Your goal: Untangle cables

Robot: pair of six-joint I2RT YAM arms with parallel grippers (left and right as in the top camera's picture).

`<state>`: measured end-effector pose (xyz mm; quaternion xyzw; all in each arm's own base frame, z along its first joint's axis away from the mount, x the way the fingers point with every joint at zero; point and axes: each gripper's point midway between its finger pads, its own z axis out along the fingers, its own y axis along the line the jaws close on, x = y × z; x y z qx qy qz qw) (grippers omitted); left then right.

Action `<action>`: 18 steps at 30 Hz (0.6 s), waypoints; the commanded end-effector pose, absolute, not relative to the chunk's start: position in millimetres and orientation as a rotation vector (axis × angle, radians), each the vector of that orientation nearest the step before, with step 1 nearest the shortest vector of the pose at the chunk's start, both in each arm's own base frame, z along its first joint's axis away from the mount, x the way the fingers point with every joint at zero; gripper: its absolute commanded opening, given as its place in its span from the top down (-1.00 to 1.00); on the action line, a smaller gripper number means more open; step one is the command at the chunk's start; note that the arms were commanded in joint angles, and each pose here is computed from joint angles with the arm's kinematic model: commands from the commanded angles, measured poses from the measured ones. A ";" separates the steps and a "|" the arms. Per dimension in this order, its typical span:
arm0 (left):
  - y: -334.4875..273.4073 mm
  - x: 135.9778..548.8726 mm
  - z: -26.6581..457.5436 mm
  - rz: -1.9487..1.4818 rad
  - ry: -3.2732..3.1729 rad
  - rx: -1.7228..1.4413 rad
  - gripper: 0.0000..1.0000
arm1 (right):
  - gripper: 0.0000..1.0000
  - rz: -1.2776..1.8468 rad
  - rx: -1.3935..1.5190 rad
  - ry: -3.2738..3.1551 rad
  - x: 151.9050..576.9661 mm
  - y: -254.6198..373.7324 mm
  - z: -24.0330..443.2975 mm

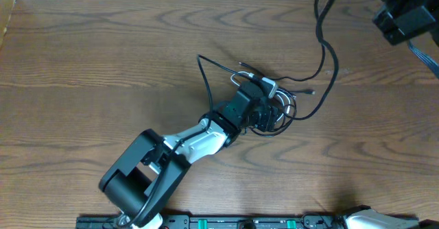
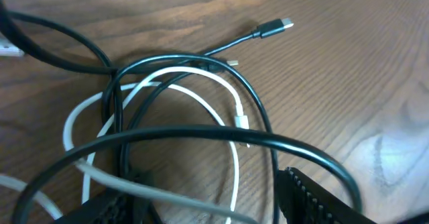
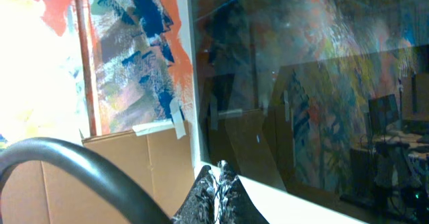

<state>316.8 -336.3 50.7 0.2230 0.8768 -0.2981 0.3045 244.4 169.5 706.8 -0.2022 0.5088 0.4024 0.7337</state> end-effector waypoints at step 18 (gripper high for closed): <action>-268.9 344.1 29.7 -0.685 2.524 0.251 0.85 | 0.97 0.711 -0.334 1.244 250.6 140.4 685.7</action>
